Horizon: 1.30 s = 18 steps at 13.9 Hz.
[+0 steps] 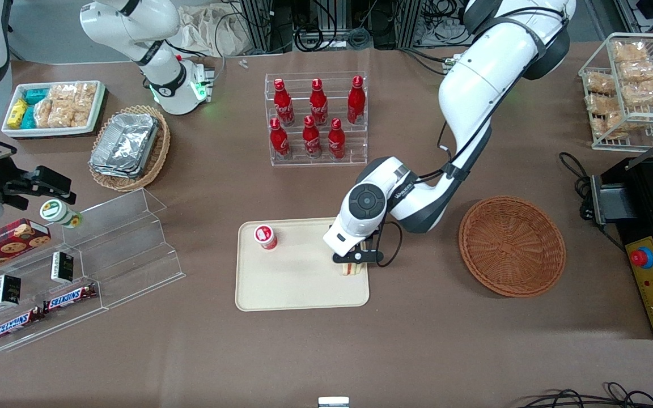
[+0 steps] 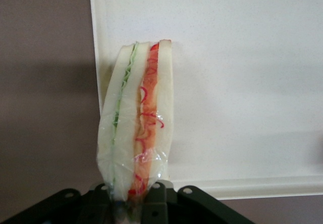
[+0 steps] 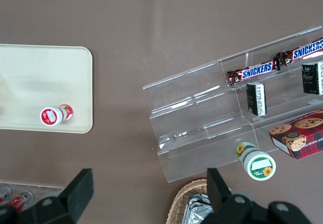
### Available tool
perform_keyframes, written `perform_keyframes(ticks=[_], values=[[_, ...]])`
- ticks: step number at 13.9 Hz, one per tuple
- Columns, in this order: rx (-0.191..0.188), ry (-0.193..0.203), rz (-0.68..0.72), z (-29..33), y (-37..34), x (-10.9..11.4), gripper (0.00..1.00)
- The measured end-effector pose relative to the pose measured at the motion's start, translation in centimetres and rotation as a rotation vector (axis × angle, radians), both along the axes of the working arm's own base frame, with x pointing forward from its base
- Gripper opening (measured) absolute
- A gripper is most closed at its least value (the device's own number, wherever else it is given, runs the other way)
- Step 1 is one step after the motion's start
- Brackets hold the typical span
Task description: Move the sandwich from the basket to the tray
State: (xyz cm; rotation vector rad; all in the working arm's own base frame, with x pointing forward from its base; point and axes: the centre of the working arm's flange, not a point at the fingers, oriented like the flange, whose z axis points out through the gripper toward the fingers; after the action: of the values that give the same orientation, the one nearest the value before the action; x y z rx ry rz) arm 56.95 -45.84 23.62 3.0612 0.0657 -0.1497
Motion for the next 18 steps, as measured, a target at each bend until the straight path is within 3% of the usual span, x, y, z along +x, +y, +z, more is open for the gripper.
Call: perform_keyframes(ticks=[5,8,11,16,18], values=[[-0.007,-0.008,0.011,0.2,-0.1,0.2,0.72],[-0.021,-0.035,0.024,1.9,0.2,1.2,1.0],[-0.011,-0.064,0.036,5.7,1.2,2.1,1.0],[0.081,-0.106,0.123,14.4,7.7,4.6,1.0],[0.095,-0.113,0.156,18.2,11.7,5.7,1.0]])
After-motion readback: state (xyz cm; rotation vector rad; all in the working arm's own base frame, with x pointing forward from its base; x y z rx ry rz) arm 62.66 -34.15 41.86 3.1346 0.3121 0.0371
